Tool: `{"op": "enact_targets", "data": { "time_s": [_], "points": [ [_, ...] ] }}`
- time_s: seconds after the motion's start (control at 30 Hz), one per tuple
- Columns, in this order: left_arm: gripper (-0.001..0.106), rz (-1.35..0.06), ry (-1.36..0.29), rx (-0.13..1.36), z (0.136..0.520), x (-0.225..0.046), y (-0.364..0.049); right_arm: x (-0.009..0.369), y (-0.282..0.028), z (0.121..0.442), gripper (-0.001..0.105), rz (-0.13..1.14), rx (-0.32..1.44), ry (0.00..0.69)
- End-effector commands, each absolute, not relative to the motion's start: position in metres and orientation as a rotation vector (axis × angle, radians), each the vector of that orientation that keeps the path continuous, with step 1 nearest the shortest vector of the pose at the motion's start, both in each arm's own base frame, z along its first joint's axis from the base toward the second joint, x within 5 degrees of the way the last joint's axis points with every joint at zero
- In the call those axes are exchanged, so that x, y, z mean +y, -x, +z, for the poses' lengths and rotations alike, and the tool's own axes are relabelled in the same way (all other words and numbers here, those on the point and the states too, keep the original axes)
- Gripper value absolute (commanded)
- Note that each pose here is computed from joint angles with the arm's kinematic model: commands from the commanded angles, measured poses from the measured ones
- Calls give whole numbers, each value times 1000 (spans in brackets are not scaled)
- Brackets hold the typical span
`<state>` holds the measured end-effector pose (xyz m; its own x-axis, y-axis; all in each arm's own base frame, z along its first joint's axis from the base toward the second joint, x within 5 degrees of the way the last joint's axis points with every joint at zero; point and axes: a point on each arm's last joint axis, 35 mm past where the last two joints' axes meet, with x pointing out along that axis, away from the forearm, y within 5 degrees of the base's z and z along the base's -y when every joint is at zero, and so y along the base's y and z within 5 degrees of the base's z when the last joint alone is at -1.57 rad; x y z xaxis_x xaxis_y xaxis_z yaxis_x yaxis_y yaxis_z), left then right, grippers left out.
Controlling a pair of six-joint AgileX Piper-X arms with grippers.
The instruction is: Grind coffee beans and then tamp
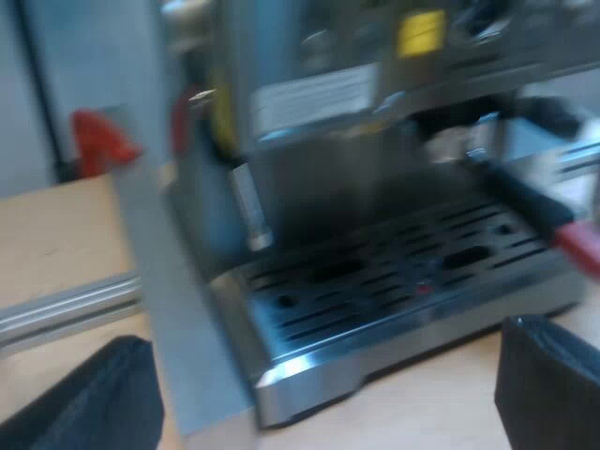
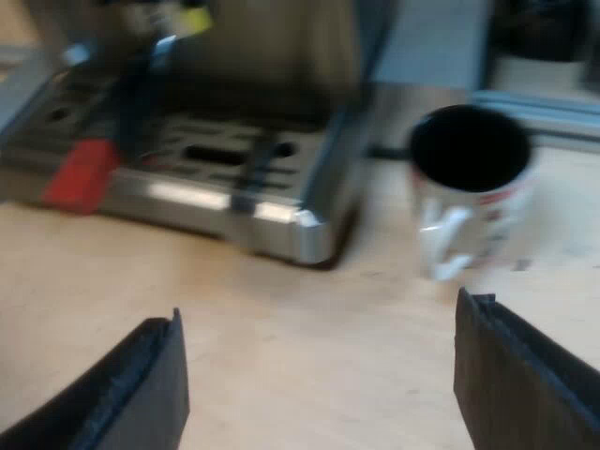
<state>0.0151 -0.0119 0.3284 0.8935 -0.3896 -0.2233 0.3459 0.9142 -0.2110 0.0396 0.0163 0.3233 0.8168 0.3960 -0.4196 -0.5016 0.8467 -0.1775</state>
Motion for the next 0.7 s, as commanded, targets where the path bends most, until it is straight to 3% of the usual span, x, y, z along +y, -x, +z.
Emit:
{"op": "enact_targets", "data": {
  "time_s": [0.03, 0.07, 0.2, 0.37, 0.47, 0.7],
  "points": [
    [75, -524, 181, 330, 334, -17, -25, 25, -47, 329, 63, 644, 392, 295],
    [75, -524, 181, 330, 334, -17, -25, 25, -47, 329, 63, 644, 392, 295],
    [75, -672, 169, 419, 332, -26, -39, 38, -57, 328, 63, 839, 419, 291],
    [75, -902, 99, 431, 333, -41, -51, 48, -66, 327, 63, 911, 425, 307],
    [75, -964, 85, 445, 330, -47, -57, 63, -78, 326, 63, 975, 428, 337],
    [72, -1082, 65, 467, 308, -72, -82, 81, -91, 325, 63, 939, 408, 409]
  ]
}}
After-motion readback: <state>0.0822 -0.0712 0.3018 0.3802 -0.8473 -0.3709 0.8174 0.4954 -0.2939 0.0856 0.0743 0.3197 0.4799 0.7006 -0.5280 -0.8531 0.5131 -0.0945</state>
